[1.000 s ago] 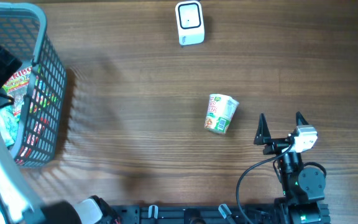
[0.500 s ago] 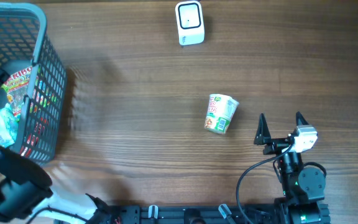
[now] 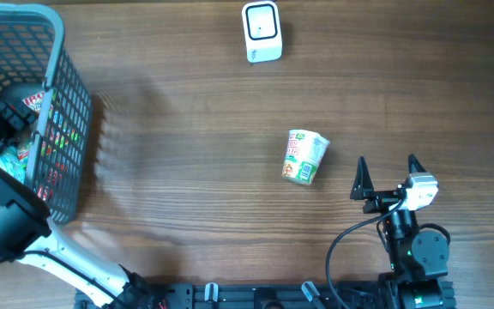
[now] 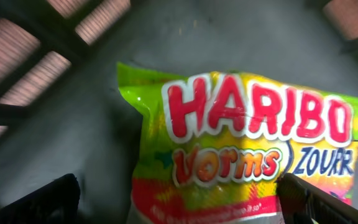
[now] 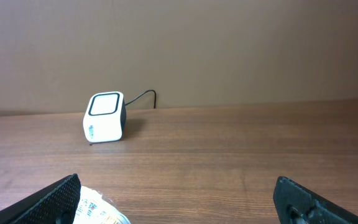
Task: Scan the item barcode
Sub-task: 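Reach into the basket and grasp the Haribo bag with left gripper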
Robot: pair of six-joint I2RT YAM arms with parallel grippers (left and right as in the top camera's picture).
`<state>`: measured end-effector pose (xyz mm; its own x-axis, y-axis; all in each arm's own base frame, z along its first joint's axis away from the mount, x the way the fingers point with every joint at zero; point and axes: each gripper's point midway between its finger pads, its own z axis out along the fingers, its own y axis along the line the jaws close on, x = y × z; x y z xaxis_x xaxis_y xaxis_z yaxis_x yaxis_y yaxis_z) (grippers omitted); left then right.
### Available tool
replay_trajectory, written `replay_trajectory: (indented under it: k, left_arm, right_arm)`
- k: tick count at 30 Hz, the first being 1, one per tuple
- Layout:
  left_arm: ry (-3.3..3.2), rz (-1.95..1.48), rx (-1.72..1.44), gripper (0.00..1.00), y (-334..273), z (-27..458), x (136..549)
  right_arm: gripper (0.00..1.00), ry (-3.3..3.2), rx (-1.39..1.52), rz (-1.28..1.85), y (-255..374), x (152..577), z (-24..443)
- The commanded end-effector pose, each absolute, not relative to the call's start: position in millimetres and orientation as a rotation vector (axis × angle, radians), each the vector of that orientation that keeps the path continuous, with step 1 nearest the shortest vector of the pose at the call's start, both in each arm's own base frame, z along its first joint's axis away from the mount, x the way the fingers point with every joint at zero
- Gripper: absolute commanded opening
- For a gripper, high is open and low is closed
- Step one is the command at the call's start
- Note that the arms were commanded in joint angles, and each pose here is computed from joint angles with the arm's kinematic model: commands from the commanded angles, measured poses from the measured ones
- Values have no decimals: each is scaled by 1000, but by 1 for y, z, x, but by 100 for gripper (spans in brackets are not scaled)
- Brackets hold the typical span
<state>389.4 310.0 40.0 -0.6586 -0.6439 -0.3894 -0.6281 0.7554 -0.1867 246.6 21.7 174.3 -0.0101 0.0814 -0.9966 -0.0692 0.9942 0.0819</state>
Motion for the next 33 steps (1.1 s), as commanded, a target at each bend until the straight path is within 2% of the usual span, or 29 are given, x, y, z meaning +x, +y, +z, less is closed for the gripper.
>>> replay_trajectory:
  k: [1, 2, 3, 5, 6, 7, 10, 13, 16, 19, 23, 25, 28, 29, 33]
  left_arm:
    - [2589, -130, -982, 98, 299, 3, 385]
    - [2598, -142, -987, 95, 297, -1, 384]
    - [2601, -146, -988, 86, 296, -2, 383]
    - [2598, -152, -986, 34, 296, -2, 384]
    - [2595, -150, -984, 12, 296, 0, 385]
    - [2590, -147, -982, 4, 297, 3, 385]
    - [2554, -122, -961, 4, 302, 26, 390]
    - [2447, -58, -952, 4, 311, 89, 398]
    - [2302, 72, -981, 4, 322, 170, 393]
    - [2109, 241, -989, 4, 317, 267, 368]
    - [1879, 382, -914, 4, 280, 375, 334]
    - [1722, 394, -802, 4, 236, 444, 314]
    - [1650, 331, -682, 4, 184, 483, 298]
    - [1654, 243, -572, 4, 135, 496, 289]
    - [1787, 90, -406, 4, 67, 477, 288]
  right_arm:
    - [100, 1570, 1, 123, 23, 246, 175]
    - [100, 1570, 1, 123, 23, 246, 175]
    - [100, 1570, 1, 123, 23, 246, 175]
    - [100, 1570, 1, 123, 23, 246, 175]
    - [99, 1570, 1, 123, 23, 246, 175]
    - [100, 1570, 1, 123, 23, 246, 175]
    - [100, 1570, 1, 123, 23, 246, 175]
    - [100, 1570, 1, 123, 23, 246, 175]
    - [100, 1570, 1, 123, 23, 246, 175]
    - [100, 1570, 1, 123, 23, 246, 175]
    - [100, 1570, 1, 123, 23, 246, 175]
    - [100, 1570, 1, 123, 23, 246, 175]
    - [100, 1570, 1, 123, 23, 246, 175]
    - [100, 1570, 1, 123, 23, 246, 175]
    - [100, 1570, 1, 123, 23, 246, 175]
